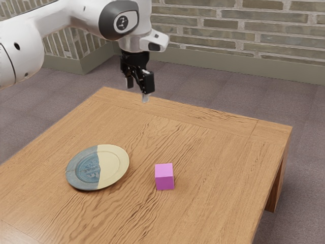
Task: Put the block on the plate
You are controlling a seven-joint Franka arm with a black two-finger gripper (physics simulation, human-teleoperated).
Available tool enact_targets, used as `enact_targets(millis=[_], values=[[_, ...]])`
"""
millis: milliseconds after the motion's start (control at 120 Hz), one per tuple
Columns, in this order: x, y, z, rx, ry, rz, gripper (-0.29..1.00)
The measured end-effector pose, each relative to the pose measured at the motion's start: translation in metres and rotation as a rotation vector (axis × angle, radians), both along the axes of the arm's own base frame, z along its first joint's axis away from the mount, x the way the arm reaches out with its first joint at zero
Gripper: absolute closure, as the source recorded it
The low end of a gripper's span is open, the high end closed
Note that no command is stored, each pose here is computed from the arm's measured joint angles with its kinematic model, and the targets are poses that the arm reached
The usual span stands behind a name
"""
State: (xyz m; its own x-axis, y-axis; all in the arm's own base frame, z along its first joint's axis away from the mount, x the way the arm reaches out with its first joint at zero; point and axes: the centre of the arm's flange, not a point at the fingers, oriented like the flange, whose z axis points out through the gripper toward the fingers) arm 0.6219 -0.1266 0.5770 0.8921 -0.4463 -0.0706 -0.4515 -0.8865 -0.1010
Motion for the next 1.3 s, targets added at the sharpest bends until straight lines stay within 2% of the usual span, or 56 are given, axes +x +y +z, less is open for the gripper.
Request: enact_targets(millis=[100,233,367,542,633,817,1067,1300], values=[[0.002,-0.004,-0.005,0.005,0.014,-0.072,0.0],[0.0,-0.037,-0.029,0.014,0.055,-0.155,0.0],[0.001,-0.052,-0.049,-0.006,0.09,-0.191,0.0],[-0.024,-0.072,-0.087,-0.024,0.166,-0.21,0.0],[-0.039,-0.084,-0.108,-0.03,0.174,-0.2,0.0],[-0.043,-0.096,-0.144,-0.059,0.118,-0.091,0.0],[-0.043,-0.097,-0.185,-0.136,0.064,0.16,0.0],[-0.031,-0.08,-0.217,-0.152,0.037,0.384,0.0]])
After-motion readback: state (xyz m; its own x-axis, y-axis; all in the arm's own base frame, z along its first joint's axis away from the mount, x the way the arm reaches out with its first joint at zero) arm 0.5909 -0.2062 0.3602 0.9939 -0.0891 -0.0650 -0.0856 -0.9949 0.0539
